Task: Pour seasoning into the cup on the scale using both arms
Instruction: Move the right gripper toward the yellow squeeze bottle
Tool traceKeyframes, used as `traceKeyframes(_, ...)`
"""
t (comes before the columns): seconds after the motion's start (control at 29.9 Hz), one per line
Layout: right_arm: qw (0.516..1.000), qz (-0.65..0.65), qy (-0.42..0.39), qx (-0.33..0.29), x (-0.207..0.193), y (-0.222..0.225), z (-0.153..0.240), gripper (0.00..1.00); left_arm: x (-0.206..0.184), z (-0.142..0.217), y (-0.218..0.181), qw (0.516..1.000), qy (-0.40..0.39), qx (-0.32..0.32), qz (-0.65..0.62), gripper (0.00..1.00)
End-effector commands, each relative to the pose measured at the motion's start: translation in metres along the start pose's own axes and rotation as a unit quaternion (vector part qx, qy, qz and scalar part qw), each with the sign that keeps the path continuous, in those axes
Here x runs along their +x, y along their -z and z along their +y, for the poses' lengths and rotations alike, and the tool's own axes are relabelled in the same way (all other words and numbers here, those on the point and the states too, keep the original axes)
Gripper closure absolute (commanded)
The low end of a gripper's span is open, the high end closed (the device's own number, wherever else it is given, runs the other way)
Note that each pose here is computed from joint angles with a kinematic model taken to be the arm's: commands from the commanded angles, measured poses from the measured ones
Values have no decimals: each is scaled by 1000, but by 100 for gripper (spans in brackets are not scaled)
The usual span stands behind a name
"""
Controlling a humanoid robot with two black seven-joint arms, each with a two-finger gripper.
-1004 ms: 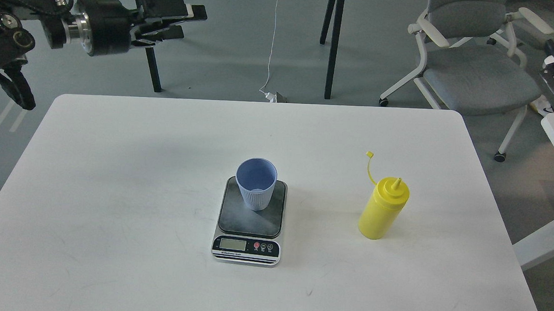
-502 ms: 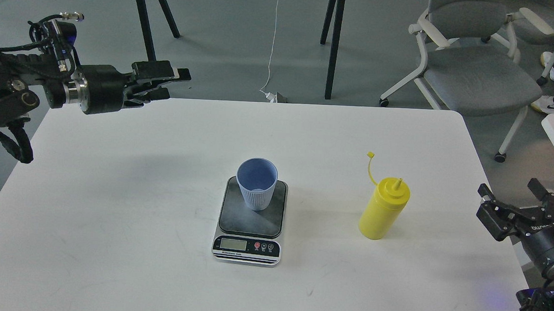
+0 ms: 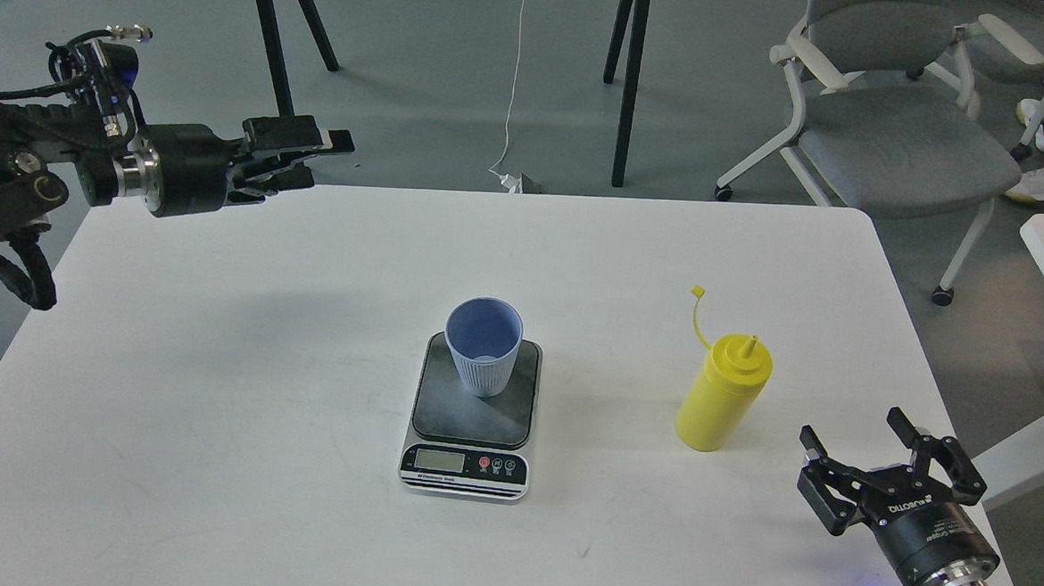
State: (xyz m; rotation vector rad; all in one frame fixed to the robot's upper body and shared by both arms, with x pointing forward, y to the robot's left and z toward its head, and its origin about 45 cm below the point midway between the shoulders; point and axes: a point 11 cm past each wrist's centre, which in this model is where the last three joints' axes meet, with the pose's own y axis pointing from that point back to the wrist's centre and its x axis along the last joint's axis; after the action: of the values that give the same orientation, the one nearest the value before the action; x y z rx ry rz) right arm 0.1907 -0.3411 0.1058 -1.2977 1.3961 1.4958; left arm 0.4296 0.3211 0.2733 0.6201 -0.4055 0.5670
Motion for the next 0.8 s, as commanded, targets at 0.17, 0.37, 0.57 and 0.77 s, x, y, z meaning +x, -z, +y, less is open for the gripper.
traceKeyframes(0.17, 1000, 4, -16, -13, 28, -24, -10, 1, -7, 3, 10, 1000, 3, 9, 9, 1)
traceKeyframes(0.37, 999, 0, -22, -38, 37, -47, -22, 1, -13, 4, 17, 1000, 6, 14, 16, 1)
traceKeyframes(0.57, 999, -12, -9, -44, 32, -60, -31, 1, -18, 5, 23, 1000, 9, 18, 22, 1)
traceKeyframes(0.77, 999, -10, -2, -53, 33, -74, -36, 1, -19, 5, 24, 1000, 9, 19, 23, 1)
